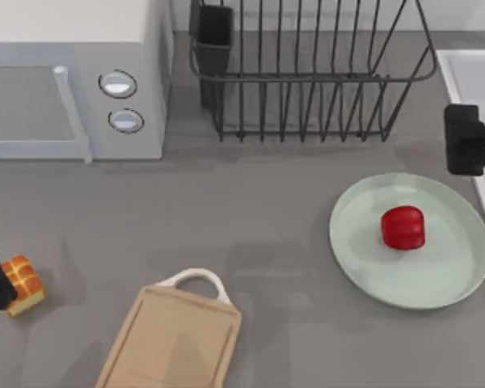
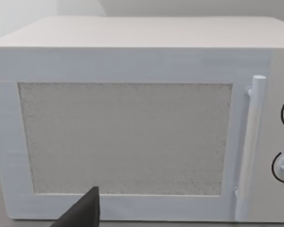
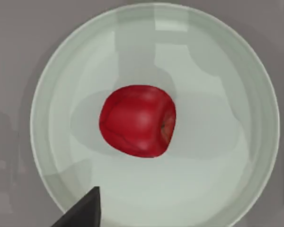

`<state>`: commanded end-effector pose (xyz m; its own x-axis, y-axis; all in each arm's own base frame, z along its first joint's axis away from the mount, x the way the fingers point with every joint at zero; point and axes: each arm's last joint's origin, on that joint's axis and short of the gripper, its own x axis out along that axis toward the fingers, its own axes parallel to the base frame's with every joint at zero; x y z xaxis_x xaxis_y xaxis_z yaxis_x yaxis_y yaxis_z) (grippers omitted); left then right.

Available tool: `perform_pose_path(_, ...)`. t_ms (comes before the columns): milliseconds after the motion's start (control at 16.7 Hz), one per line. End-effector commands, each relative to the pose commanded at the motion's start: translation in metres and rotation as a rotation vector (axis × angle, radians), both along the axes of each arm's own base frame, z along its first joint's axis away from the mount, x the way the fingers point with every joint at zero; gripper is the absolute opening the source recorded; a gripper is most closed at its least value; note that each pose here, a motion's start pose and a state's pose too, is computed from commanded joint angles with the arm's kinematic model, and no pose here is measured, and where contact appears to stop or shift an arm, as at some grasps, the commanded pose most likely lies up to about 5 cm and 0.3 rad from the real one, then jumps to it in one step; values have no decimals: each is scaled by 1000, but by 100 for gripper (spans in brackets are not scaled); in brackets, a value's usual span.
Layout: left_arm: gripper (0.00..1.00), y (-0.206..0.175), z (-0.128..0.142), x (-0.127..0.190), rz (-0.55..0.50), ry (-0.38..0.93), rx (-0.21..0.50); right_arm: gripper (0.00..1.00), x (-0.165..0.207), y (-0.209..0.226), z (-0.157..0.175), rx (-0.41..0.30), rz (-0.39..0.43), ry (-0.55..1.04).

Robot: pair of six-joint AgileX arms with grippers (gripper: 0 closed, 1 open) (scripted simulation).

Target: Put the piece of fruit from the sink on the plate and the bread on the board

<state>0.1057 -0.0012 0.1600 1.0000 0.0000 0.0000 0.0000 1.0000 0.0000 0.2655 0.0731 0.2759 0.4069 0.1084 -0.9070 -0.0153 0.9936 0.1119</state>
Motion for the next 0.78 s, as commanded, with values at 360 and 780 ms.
perform_pose_path(360, 100, 0, 0, 0, 0, 0, 0, 100, -106, -49, -12, 36, -20, -533)
perform_pose_path(780, 100, 0, 0, 0, 0, 0, 0, 100, -158, -71, -93, -47, -63, -1026)
